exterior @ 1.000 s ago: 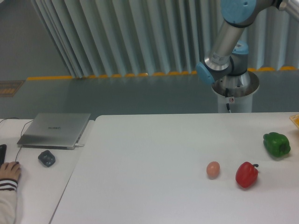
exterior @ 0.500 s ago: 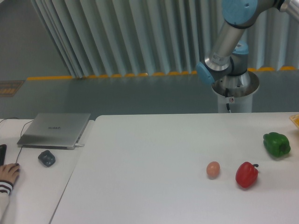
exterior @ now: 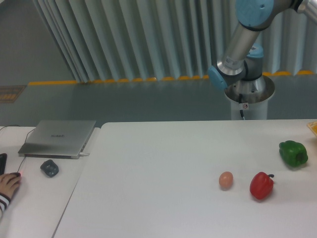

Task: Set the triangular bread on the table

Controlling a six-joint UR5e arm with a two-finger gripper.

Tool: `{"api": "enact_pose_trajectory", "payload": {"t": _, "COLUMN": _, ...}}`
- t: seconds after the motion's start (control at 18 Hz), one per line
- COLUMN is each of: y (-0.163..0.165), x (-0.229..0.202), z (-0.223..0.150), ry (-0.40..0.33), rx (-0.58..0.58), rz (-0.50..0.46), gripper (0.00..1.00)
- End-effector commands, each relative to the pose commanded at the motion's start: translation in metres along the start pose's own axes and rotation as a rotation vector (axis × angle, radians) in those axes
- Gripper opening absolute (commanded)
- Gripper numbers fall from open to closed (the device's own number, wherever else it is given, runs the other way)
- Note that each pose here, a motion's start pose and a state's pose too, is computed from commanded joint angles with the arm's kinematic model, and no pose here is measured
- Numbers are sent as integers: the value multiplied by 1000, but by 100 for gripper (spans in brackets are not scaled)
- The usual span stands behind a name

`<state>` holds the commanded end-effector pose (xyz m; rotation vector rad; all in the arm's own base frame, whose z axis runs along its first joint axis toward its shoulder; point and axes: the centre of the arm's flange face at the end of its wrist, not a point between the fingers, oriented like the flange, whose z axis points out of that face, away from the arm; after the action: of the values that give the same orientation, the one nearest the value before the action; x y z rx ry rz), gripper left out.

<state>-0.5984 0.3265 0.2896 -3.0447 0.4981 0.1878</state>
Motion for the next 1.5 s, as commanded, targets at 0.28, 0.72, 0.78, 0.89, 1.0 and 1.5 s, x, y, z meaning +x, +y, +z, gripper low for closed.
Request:
{"api": "enact_pose_trajectory", "payload": {"t": 0.28, "y": 1, "x": -1, "z": -7, "ry": -12, "rx": 1, "rz": 0, "gripper": 0}}
{"api": "enact_pose_trajectory", "payload": {"t": 0.72, "y": -1, "x": 4, "z": -47, "ry": -59, "rx": 36, "rz": -8, "gripper": 0}}
{"api": "enact_pose_trajectory", "payload": {"t": 0.78, "y": 2, "x": 8, "z": -54, "ry": -64, "rx": 37, "rz": -13, "gripper": 0}}
{"api": "enact_pose_trajectory", "payload": {"t": 0.89, "y": 3, "x": 17, "z": -75, "ry": -65, "rx": 45, "rz": -18, "gripper": 0}}
{"api": "enact_pose_trajectory", "payload": {"t": 1.0, "y": -2, "x": 29, "z": -102, "ry": -65, "rx": 53, "rz": -16, "gripper": 0}}
{"api": "enact_pose_trajectory", "payload": {"t": 1.5, "y": -113, "x": 67, "z": -102, "ry": -41, "rx": 90, "rz": -86, "gripper": 0}}
